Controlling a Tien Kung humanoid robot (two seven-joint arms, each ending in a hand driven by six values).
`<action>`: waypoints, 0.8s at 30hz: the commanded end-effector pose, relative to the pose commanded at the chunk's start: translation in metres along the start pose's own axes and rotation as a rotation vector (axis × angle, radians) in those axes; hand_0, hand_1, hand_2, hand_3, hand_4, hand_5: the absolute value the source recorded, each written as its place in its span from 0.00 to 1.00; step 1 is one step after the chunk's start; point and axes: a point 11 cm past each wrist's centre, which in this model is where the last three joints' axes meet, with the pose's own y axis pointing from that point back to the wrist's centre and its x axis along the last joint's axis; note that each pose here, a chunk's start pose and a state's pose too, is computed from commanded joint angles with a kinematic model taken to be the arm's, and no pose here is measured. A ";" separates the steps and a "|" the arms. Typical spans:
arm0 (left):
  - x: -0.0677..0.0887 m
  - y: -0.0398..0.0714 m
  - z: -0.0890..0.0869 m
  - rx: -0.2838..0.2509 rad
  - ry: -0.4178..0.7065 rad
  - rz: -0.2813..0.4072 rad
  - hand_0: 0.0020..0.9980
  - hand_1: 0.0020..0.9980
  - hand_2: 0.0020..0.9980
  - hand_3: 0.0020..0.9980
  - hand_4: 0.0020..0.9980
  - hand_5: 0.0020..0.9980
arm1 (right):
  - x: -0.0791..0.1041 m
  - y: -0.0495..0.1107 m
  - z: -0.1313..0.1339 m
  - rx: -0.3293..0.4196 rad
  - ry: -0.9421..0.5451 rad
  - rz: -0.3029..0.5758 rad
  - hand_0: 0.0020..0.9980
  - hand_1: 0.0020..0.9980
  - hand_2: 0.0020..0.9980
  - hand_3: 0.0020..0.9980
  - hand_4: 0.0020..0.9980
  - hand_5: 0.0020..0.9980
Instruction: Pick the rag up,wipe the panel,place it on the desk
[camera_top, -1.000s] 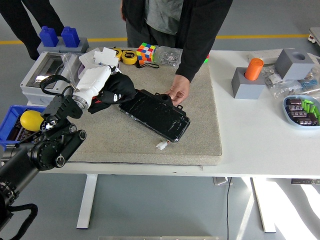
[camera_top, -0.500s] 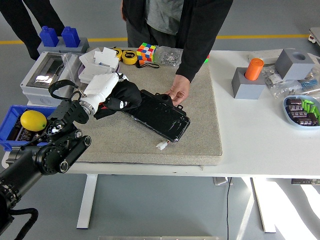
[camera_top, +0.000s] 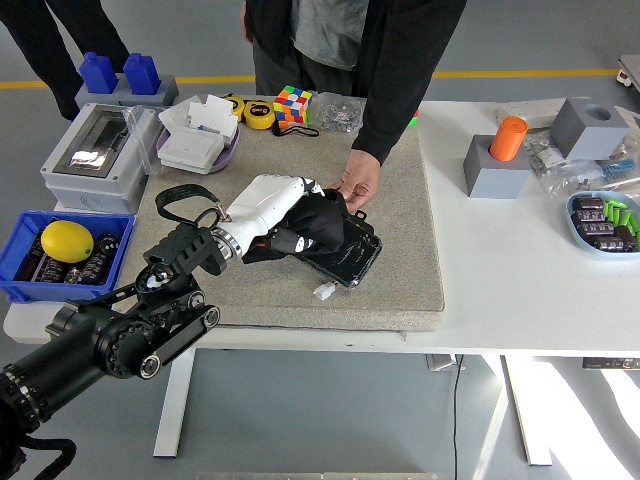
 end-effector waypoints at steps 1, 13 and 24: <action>-0.003 0.000 0.005 -0.013 -0.002 -0.010 0.24 0.32 0.46 0.55 0.75 0.00 | 0.000 0.000 0.000 0.001 0.000 0.000 0.59 0.61 0.55 0.54 0.94 0.37; -0.024 0.004 0.050 -0.134 0.002 -0.067 0.23 0.32 0.46 0.55 0.75 0.00 | 0.000 0.000 0.002 -0.003 0.001 0.001 0.59 0.61 0.55 0.54 0.94 0.37; -0.015 0.001 0.057 -0.154 0.013 -0.036 0.23 0.32 0.46 0.55 0.75 0.00 | 0.000 0.000 0.002 -0.003 0.003 0.000 0.59 0.61 0.55 0.54 0.94 0.37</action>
